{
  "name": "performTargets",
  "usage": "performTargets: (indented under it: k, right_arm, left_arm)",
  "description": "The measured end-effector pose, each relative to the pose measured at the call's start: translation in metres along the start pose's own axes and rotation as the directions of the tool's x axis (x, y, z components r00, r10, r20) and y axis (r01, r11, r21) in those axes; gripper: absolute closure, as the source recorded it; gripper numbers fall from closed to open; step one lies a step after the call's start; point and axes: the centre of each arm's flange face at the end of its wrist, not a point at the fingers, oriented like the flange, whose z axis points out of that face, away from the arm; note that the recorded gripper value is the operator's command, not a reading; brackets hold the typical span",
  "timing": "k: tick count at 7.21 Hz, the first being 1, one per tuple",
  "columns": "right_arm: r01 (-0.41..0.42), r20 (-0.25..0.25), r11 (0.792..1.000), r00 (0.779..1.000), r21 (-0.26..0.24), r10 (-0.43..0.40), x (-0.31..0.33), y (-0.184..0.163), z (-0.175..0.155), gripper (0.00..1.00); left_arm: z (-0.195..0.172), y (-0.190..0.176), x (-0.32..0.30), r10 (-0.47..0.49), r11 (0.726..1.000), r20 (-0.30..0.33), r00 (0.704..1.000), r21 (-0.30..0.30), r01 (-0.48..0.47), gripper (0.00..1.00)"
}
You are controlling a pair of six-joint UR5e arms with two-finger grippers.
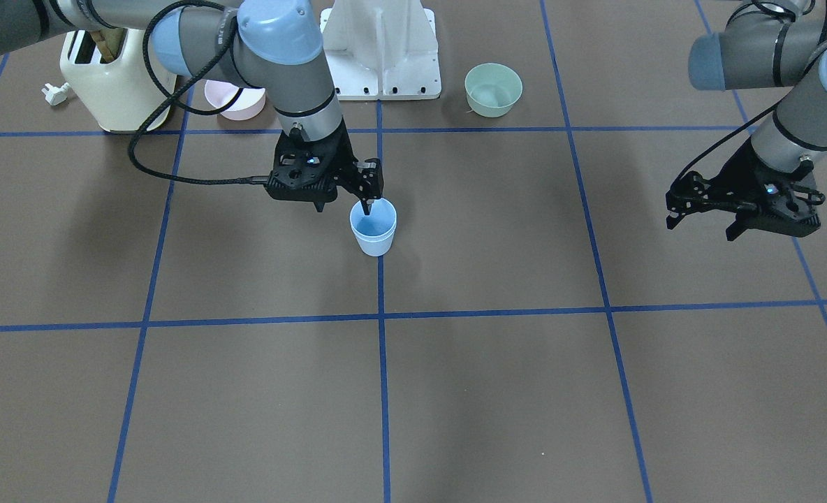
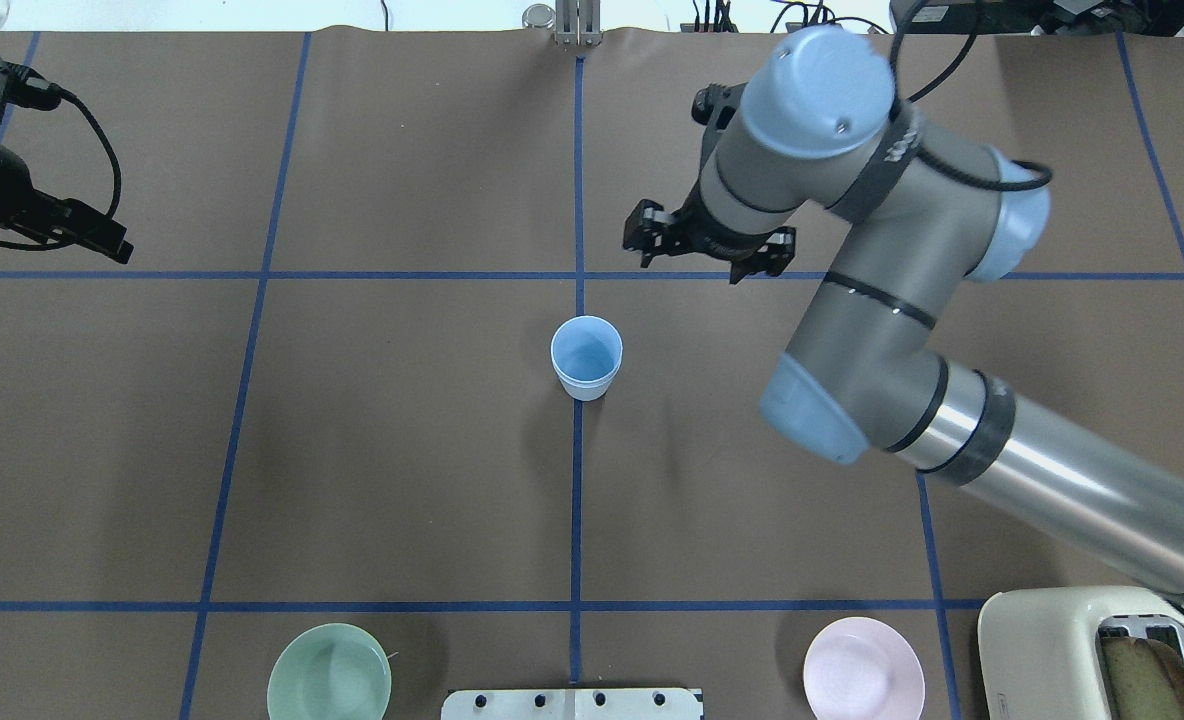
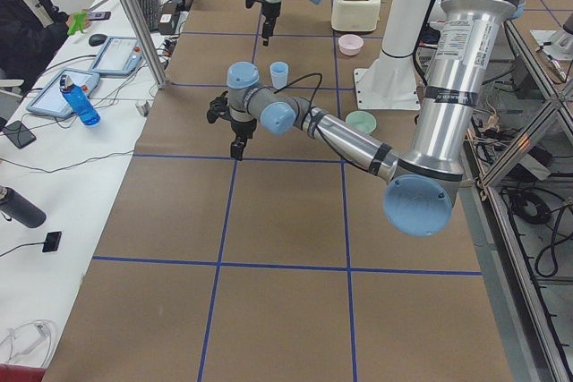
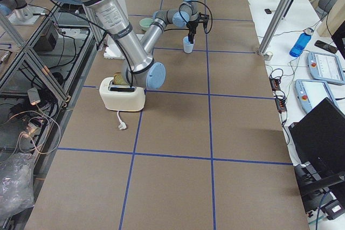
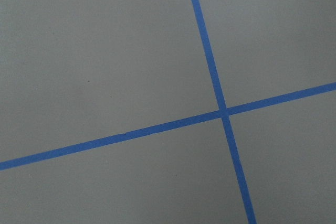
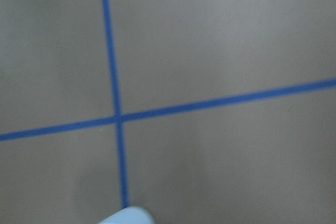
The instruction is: Stack blue cups with both arms
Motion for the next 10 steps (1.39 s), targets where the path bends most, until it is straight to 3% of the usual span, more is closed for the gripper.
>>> performTargets:
  k: [2,5,7,10]
  right_arm:
    - [0.128,-0.044,0.992,0.991,-0.011,-0.128,0.15,-0.089,-0.038,0.0]
    - [0.251,-0.079,0.965,0.963,-0.075,-0.257,0.366,-0.178,-0.068,0.0]
    - [0.298,-0.093,0.95,0.947,-0.095,-0.306,0.476,-0.201,-0.09,0.0]
    - [0.272,-0.095,0.956,0.954,-0.112,-0.283,0.536,-0.186,-0.096,0.0]
  left_arm:
    - [-0.013,-0.002,-0.058,0.035,0.999,0.029,0.999,0.007,-0.036,0.01]
    - [-0.042,0.004,-0.196,0.039,0.999,-0.003,0.999,0.008,-0.039,0.02]
    - [-0.059,0.017,-0.256,0.034,0.999,0.008,0.999,0.023,-0.034,0.01]
    - [-0.066,0.026,-0.283,0.019,0.999,0.018,1.0,0.028,-0.02,0.01]
